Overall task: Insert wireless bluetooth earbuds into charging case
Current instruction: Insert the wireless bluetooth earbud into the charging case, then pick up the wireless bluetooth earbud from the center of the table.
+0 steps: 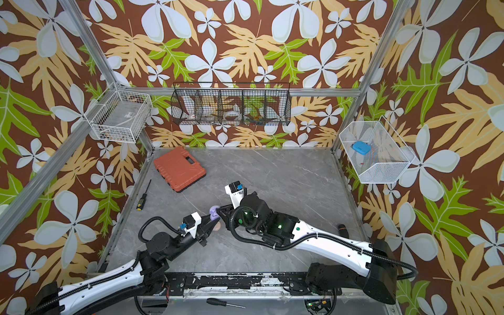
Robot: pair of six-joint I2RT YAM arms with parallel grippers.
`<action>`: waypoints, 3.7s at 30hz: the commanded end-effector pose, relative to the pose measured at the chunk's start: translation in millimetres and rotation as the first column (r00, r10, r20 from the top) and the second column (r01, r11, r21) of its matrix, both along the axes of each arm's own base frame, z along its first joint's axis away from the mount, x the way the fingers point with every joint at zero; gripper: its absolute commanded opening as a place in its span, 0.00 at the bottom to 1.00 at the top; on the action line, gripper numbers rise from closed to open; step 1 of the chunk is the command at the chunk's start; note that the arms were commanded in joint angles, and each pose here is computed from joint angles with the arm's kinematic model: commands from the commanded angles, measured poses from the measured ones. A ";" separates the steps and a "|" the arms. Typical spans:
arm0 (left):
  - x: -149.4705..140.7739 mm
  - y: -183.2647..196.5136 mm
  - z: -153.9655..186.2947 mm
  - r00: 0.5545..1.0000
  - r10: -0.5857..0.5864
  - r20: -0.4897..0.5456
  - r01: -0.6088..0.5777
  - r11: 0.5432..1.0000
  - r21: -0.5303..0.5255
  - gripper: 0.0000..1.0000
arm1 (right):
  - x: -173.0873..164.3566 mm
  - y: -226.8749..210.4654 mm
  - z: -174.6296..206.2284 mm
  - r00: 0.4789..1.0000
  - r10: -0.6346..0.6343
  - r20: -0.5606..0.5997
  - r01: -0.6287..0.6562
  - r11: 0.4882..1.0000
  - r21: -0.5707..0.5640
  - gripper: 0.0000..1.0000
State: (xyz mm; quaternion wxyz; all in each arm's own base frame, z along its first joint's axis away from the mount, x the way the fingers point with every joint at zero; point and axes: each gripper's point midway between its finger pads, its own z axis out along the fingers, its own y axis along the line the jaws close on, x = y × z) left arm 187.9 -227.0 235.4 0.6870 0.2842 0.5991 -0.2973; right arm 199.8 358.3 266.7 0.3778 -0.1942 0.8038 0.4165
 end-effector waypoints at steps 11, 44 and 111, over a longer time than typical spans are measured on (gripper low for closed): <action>-1.4 1.3 11.5 0.999 -0.002 0.034 0.003 0.999 -0.033 0.00 | -3.1 0.8 3.9 1.000 0.006 0.005 -0.006 0.999 0.033 0.26; -17.5 15.5 24.5 0.975 0.003 0.222 -0.015 0.998 0.053 0.00 | 74.7 -95.2 -10.9 0.947 -0.308 -0.095 0.303 0.951 -0.070 1.00; -22.0 9.5 14.2 0.973 -0.043 0.226 0.017 0.993 0.116 0.00 | 137.3 -55.5 -224.1 0.814 -0.302 -0.496 0.061 0.894 -0.444 0.32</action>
